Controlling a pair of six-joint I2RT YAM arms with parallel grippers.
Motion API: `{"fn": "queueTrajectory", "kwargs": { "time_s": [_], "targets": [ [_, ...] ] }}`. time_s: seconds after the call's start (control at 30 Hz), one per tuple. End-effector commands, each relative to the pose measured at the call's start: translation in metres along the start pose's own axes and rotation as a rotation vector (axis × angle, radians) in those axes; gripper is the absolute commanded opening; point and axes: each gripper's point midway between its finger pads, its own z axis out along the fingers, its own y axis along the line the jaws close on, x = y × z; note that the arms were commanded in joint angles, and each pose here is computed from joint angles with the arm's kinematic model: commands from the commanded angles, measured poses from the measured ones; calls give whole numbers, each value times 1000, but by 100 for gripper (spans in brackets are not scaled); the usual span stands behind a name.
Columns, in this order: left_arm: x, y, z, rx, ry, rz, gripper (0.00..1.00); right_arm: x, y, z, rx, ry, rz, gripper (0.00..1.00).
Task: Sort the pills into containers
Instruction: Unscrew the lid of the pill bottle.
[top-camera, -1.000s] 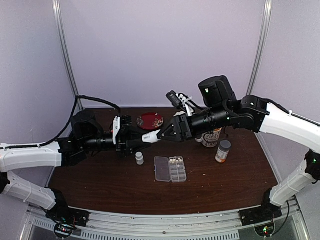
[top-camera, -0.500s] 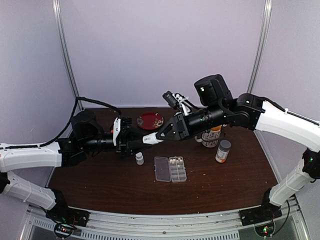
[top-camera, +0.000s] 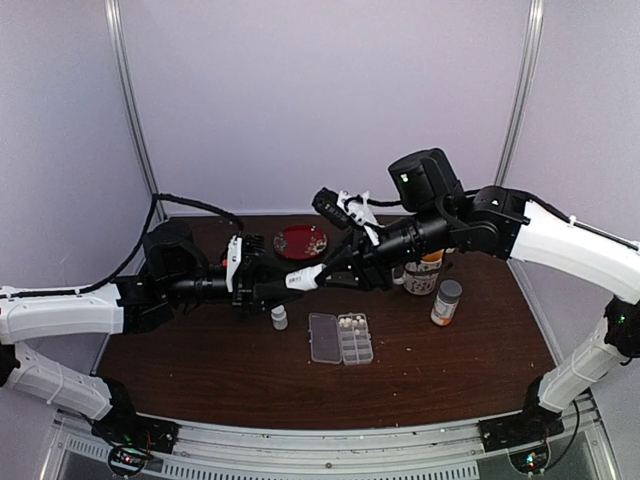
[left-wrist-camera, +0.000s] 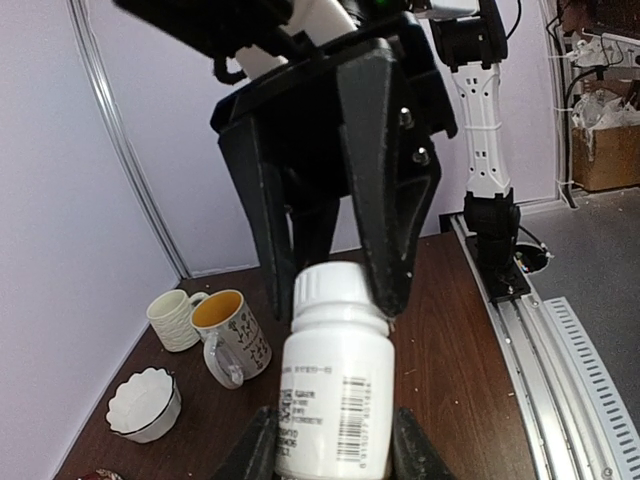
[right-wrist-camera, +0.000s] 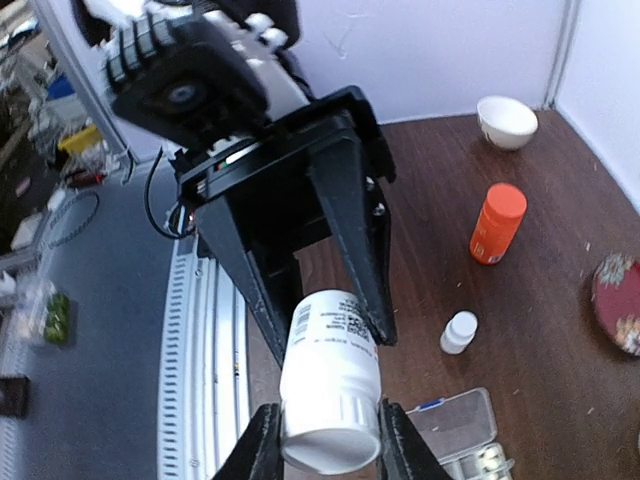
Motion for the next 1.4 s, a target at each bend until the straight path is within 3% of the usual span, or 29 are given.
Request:
{"fn": "queueTrajectory", "kwargs": {
  "time_s": [0.0,0.2,0.33,0.47,0.6,0.8,1.0,1.1,1.23,1.37],
  "targets": [
    [-26,1,4,10,-98,-1,3,-17,30,-16,-118,-63,-563,13],
    [-23,1,4,5,-119,-62,2,24,47,-29,-218,-6,-1206,2],
    [-22,2,7,14,-123,-162,2,22,36,-27,-122,-12,-1380,0],
    [-20,-2,10,53,-126,-247,2,25,22,-23,-10,15,-1503,0],
    [-21,-12,7,101,-165,-275,1,11,22,-27,106,-93,-1543,0],
    [-30,-27,-6,153,-243,-268,0,6,23,-32,137,-114,-1566,0],
    [-19,-25,-4,132,-180,-271,0,11,23,-39,118,-123,-1390,0],
    [-5,-19,1,100,-78,-286,0,20,27,-44,118,-166,-1228,3],
    [22,-13,7,58,84,-340,0,25,34,-56,143,-317,-934,4],
    [36,-8,11,32,140,-350,0,13,17,-80,256,-501,-512,0]
  ]
}}
